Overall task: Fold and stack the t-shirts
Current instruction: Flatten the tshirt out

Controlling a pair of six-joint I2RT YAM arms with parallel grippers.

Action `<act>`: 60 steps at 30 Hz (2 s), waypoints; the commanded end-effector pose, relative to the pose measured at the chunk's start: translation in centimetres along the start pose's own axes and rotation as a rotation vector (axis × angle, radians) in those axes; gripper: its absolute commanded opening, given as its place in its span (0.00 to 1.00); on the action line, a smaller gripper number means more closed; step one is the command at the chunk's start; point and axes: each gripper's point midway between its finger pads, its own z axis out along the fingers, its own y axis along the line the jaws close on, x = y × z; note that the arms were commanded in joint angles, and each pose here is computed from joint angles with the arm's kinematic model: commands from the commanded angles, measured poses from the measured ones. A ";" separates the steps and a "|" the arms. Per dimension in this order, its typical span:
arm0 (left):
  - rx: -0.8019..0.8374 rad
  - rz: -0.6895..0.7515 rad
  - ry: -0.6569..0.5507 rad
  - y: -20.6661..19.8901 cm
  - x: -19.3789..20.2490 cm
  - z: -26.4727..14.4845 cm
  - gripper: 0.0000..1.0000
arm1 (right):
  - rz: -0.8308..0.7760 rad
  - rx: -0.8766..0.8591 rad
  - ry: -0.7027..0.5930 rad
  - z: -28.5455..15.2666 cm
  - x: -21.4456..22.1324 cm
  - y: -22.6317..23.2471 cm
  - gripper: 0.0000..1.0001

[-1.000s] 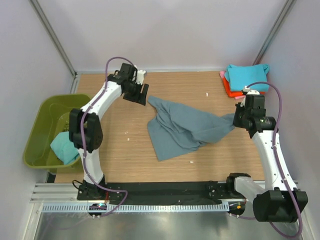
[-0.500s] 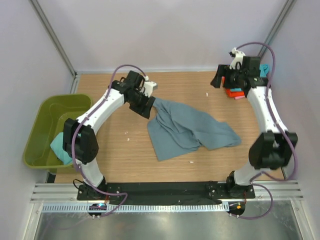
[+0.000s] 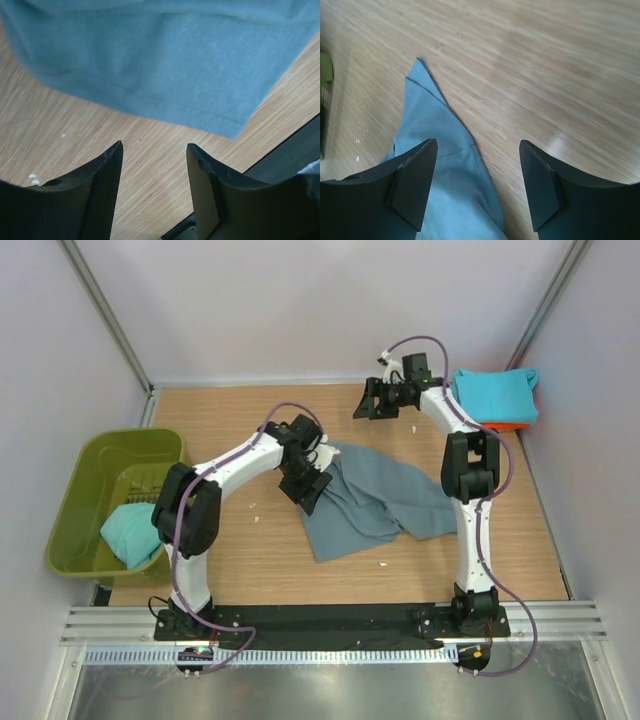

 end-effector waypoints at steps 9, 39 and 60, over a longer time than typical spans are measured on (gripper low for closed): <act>0.004 0.028 0.090 -0.3 0.6 2.7 0.56 | -0.006 -0.081 0.034 4.8 1.5 1.9 0.75; -0.139 -0.063 0.064 3.9 2.7 -0.5 0.56 | 0.002 -0.086 0.292 7.5 11.7 4.9 0.22; -0.174 -0.127 -0.077 5.9 -0.4 -3.0 0.56 | -0.384 0.071 -0.149 -7.9 -6.6 9.4 0.01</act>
